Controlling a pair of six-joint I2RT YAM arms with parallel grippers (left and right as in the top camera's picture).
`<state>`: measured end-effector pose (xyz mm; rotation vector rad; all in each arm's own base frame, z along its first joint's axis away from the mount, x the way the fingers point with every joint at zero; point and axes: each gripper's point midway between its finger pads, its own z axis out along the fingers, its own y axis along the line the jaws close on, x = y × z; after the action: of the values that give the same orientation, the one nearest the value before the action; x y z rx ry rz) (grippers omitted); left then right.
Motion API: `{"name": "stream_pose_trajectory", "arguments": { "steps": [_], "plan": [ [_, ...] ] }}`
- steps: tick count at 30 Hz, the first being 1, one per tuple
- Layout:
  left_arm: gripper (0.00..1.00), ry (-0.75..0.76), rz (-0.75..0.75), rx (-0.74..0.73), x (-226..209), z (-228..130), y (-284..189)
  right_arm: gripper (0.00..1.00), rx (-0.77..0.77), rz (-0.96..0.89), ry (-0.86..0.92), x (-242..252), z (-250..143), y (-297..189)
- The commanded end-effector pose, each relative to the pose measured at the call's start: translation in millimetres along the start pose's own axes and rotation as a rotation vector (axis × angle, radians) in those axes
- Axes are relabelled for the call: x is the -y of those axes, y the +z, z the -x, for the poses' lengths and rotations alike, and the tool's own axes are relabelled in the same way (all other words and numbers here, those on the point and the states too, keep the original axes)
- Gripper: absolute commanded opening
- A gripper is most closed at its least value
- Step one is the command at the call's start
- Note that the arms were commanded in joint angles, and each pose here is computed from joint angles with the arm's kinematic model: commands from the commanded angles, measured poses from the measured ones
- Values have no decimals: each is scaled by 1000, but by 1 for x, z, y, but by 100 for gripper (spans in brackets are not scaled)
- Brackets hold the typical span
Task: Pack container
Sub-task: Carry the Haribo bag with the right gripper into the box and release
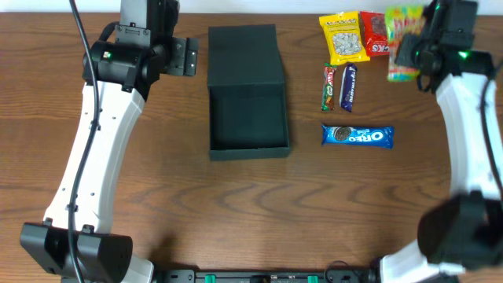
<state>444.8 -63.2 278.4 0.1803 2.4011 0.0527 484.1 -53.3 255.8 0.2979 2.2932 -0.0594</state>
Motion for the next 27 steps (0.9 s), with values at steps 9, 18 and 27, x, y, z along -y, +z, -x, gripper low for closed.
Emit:
{"name": "stream_pose_trajectory", "arguments": {
  "steps": [9,18,27],
  "plan": [
    [95,-286,56,23,-39,1,-8,1,-162,369,101,-212,-72,-42],
    [95,-308,90,65,-64,3,-32,1,-426,368,146,-313,-194,-21],
    [95,-296,92,36,-63,-4,-31,1,-529,271,166,-319,-243,-18]
  ]
}}
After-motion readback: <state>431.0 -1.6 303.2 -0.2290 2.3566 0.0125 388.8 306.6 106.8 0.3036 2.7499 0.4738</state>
